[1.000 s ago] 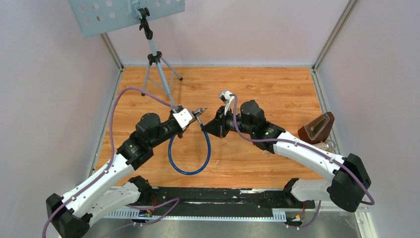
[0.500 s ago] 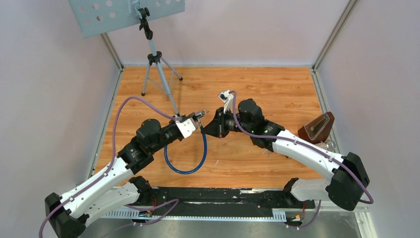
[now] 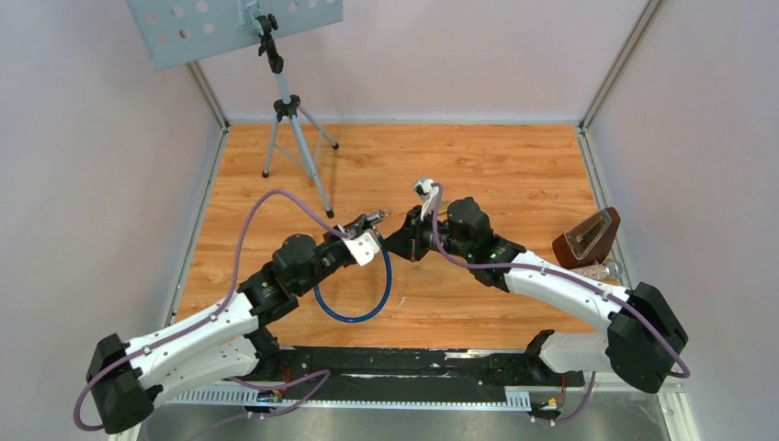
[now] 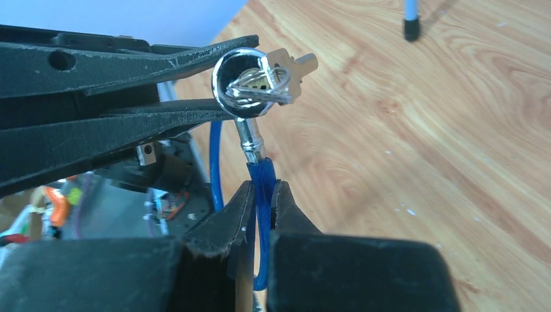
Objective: Lock with the key
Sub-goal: Lock the lock.
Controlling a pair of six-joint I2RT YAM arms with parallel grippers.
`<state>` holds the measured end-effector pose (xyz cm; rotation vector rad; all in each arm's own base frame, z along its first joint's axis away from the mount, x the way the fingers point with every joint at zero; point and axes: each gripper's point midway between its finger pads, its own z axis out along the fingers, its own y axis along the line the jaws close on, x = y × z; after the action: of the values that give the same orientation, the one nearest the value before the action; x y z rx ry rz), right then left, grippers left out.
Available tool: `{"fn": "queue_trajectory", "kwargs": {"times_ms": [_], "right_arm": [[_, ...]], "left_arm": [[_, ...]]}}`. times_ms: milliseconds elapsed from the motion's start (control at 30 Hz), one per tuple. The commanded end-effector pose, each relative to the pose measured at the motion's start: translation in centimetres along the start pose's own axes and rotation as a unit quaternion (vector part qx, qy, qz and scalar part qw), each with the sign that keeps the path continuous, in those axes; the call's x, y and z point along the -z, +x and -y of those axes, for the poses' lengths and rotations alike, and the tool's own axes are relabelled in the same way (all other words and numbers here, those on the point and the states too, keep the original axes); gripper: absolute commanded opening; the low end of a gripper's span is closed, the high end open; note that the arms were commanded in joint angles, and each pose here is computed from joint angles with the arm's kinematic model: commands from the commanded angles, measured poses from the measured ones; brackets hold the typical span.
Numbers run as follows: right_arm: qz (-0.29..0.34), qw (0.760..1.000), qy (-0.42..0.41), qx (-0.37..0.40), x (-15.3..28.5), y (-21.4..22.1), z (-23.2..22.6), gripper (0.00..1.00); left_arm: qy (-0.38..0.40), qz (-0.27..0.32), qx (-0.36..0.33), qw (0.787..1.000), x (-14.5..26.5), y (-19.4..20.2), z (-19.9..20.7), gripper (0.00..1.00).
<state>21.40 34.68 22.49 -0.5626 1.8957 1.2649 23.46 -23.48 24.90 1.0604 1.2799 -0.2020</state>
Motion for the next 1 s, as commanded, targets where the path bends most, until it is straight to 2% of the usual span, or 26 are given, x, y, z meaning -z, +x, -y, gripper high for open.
{"fn": "queue_trajectory", "kwargs": {"times_ms": [0, 200, 533, 733, 800, 967], "right_arm": [[0.138, 0.987, 0.041, 0.076, -0.7, -5.9, 2.4, 0.0], [0.126, 0.984, 0.077, 0.105, -1.8, -4.4, 5.1, 0.0], [0.106, 0.989, 0.08, 0.07, -2.4, -1.1, 6.9, 0.0], [0.074, 0.992, 0.076, 0.074, -2.7, 0.9, 7.5, 0.01], [0.064, 0.992, 0.08, 0.075, -2.6, 1.6, 7.9, 0.06], [0.038, 0.993, 0.091, 0.072, -2.4, 3.5, 8.7, 0.27]], "left_arm": [[-0.038, 0.059, -0.021, 0.997, -1.7, -1.8, 0.6, 0.0], [-0.075, 0.057, -0.06, 0.994, -2.4, 0.5, 1.5, 0.0], [-0.083, 0.061, -0.073, 0.992, -1.4, 1.7, 3.7, 0.0], [-0.106, 0.052, -0.083, 0.99, -0.7, 2.0, 3.6, 0.0], [-0.111, 0.053, -0.083, 0.989, -0.6, 2.0, 3.5, 0.0], [-0.117, 0.052, -0.085, 0.988, -0.6, 2.0, 3.3, 0.0]]}}
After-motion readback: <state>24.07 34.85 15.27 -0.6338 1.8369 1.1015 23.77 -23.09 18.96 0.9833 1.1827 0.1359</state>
